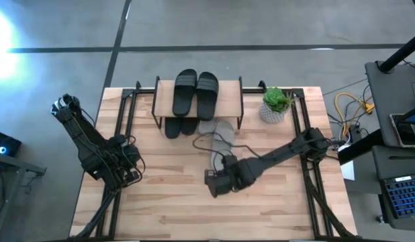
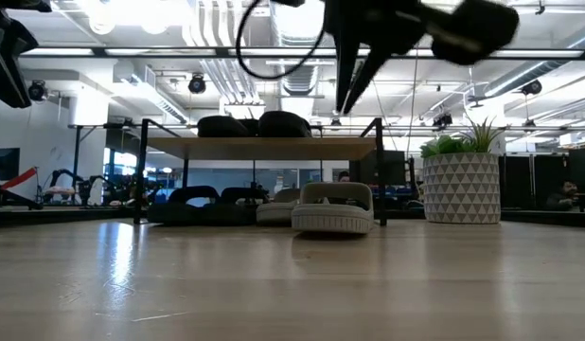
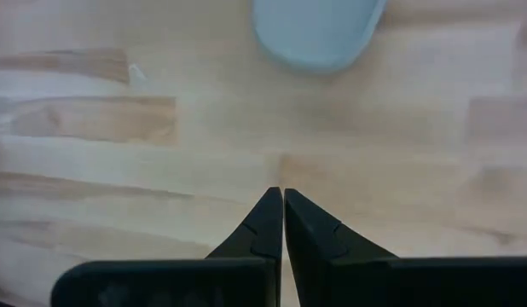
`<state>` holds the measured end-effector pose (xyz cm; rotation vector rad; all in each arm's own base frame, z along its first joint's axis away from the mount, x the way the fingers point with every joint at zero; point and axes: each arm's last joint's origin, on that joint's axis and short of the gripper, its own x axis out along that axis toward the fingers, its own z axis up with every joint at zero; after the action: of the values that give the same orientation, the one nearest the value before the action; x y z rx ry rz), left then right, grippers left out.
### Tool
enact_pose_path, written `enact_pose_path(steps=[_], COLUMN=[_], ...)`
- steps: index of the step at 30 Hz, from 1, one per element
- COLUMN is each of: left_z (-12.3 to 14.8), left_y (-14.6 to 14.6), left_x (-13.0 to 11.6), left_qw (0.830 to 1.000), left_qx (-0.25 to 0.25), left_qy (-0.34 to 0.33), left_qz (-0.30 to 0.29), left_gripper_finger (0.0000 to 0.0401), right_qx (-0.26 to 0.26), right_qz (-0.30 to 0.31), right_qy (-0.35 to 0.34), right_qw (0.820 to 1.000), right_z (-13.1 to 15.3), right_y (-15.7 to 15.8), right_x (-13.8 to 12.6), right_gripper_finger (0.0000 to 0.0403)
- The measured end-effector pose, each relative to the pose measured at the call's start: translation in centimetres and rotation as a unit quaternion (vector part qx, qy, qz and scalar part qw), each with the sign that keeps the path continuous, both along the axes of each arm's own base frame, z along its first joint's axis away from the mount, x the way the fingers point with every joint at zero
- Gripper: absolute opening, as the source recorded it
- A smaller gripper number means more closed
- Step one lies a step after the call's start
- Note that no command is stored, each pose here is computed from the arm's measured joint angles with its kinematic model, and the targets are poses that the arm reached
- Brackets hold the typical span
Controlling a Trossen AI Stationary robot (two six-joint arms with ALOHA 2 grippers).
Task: Pick and place slides into the shelf
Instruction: Put the gray slide under the shelf
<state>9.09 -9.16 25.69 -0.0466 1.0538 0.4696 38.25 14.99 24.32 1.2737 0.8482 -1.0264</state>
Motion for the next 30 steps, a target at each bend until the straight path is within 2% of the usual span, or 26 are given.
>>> enact_pose_path(steps=[6, 15, 23, 30], left_z=[0.0, 0.0, 0.0, 0.0], left_y=[0.0, 0.0, 0.0, 0.0], left_x=[0.0, 0.0, 0.0, 0.0], left_qw=[1.0, 1.0, 1.0, 1.0], left_qx=[0.002, 0.004, 0.005, 0.005], left_qy=[0.0, -0.001, -0.003, -0.003], left_qz=[-0.004, -0.004, -0.004, -0.004], left_gripper_finger=[0.0065, 0.0065, 0.0065, 0.0065], right_qx=[0.025, -0.004, 0.009, 0.011], right_qz=[-0.041, -0.091, -0.081, -0.046], right_qy=[-0.039, -0.046, -0.057, -0.098], right_qw=[0.998, 0.995, 0.995, 0.994], right_z=[-3.7, -7.7, -9.7, -9.4], right_y=[0.1, -1.7, -2.4, -3.1], right_x=[0.2, -0.6, -0.9, 0.3], right_gripper_finger=[0.0008, 0.0008, 0.0008, 0.0008])
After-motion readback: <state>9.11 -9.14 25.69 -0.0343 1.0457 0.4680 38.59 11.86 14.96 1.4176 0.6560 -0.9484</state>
